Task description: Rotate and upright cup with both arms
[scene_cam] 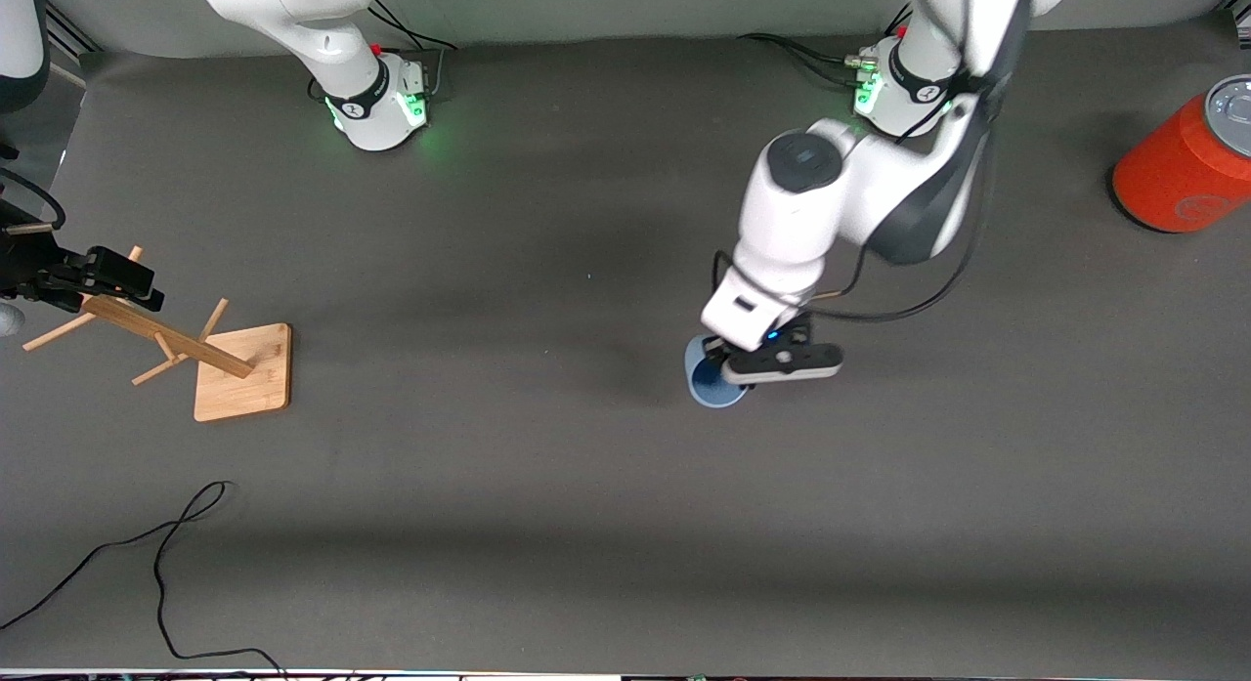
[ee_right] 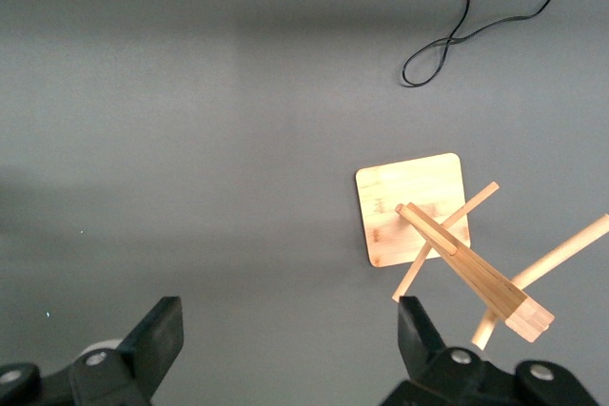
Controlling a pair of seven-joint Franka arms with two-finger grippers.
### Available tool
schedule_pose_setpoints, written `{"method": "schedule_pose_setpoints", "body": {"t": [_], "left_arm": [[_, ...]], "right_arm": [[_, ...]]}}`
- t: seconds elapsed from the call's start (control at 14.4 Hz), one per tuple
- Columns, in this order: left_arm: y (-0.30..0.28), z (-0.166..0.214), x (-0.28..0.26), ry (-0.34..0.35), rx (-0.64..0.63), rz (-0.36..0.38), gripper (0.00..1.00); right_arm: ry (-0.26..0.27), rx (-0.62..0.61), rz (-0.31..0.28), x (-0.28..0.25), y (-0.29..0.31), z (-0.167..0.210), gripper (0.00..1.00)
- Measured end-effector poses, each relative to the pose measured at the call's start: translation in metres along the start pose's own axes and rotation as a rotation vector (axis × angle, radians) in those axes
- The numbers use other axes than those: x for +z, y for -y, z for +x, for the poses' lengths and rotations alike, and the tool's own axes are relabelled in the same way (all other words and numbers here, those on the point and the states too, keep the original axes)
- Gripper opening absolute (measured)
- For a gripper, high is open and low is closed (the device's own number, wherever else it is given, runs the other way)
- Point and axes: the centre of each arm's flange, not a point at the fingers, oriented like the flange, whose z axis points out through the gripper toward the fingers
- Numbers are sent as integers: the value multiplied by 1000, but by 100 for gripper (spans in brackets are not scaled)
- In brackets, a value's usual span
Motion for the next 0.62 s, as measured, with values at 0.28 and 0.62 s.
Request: {"method": "schedule_pose_setpoints", "body": {"t": [0.28, 0.62], "left_arm": [[-23, -31, 51, -111, 16, 44, 7], [-56, -68, 48, -256, 13, 71, 7]], "right_arm": [[0, 0, 0, 0, 0, 0, 100], [0, 0, 0, 0, 0, 0, 100]]}}
